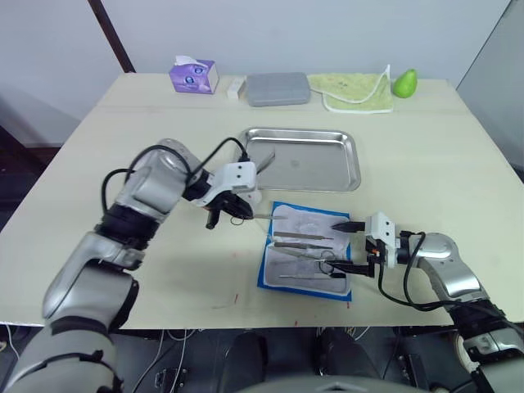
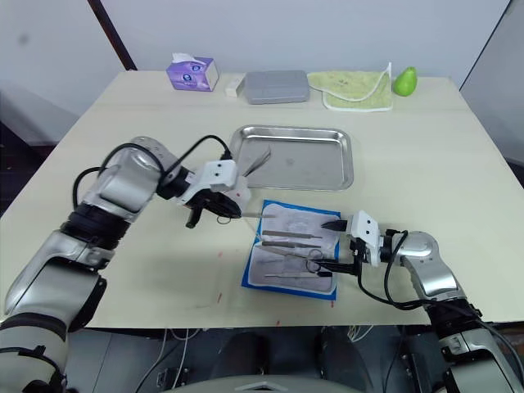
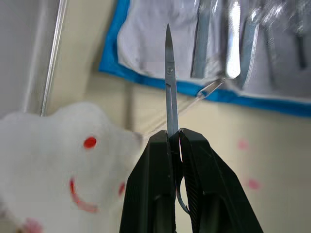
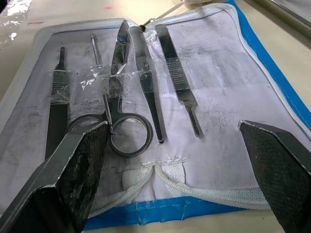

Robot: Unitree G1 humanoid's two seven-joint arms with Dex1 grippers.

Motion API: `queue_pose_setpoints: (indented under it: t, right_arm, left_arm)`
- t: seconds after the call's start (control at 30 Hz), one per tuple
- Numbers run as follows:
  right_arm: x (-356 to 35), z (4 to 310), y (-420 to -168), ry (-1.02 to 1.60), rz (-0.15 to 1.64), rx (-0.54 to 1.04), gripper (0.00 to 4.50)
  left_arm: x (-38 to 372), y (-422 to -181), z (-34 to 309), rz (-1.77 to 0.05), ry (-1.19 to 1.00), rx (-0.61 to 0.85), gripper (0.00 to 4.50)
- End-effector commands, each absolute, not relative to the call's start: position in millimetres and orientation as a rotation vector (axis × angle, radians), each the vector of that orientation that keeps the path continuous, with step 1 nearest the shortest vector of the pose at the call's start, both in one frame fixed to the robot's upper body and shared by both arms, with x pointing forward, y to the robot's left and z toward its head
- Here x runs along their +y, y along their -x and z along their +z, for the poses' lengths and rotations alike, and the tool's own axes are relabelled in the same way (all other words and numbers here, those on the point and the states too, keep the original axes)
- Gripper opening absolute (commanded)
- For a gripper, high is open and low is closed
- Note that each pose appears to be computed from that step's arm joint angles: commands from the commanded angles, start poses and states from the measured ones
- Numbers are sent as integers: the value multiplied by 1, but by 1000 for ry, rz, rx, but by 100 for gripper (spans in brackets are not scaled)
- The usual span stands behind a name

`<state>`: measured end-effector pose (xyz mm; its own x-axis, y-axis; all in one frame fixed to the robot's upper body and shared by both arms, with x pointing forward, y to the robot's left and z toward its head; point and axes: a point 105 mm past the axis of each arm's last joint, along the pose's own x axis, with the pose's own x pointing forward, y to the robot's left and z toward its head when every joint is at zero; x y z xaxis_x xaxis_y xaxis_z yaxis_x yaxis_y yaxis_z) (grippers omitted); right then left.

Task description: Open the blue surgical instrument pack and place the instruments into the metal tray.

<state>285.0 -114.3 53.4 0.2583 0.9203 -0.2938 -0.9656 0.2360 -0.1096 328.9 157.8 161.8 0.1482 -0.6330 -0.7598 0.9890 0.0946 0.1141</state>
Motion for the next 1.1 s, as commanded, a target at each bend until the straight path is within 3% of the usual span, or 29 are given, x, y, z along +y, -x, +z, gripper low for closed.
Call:
queue_pose_setpoints:
  t: [0.03, 0.2, 0.37, 0.47, 0.7, 1.1]
  right_arm:
    - [-124, 8, -265, 273, 1314, 391, 450]
    - [-125, 10, -265, 265, 1318, 380, 450]
    - [-126, 13, -266, 264, 1323, 364, 450]
    - [-127, 15, -267, 266, 1325, 360, 450]
    - [-128, 19, -268, 273, 1335, 359, 450]
    - [-130, 22, -269, 278, 1336, 363, 450]
  left_arm:
    - [149, -317, 193, -1318, -575, 482, 9]
    - [147, -310, 199, -1240, -422, 433, 9]
    - [127, -318, 206, -1052, -164, 376, 9]
    - [120, -340, 205, -813, -235, 290, 9]
    - [96, -373, 204, -516, -148, 334, 9]
    - [62, -425, 192, -355, -89, 375, 9]
